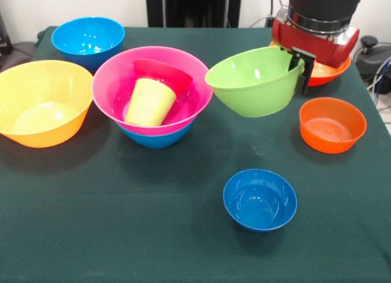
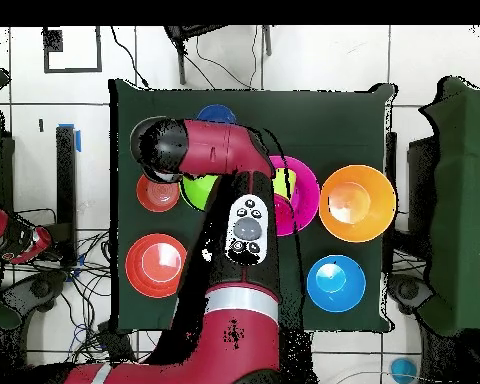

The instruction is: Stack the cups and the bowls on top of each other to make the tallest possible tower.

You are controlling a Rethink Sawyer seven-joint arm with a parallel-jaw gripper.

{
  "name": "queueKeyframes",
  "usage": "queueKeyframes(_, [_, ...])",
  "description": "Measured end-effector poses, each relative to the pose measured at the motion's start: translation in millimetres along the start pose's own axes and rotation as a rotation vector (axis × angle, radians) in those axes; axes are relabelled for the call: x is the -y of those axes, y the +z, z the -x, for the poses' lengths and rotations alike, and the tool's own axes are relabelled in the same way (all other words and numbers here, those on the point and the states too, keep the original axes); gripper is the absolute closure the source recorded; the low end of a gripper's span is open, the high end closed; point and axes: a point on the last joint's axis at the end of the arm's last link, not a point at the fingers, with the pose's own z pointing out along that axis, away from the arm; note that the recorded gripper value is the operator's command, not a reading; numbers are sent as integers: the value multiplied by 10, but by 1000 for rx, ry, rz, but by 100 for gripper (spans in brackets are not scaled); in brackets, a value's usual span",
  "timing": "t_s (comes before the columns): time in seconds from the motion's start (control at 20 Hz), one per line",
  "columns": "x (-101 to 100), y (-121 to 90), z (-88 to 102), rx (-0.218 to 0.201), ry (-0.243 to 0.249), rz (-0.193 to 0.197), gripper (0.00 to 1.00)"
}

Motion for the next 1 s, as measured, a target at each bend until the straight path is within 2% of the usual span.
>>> queueKeyframes(0.5, [144,432,-52,-41,6,-53,100])
queueKeyframes(1.0, [211,849,-124,-53,5,-69,100])
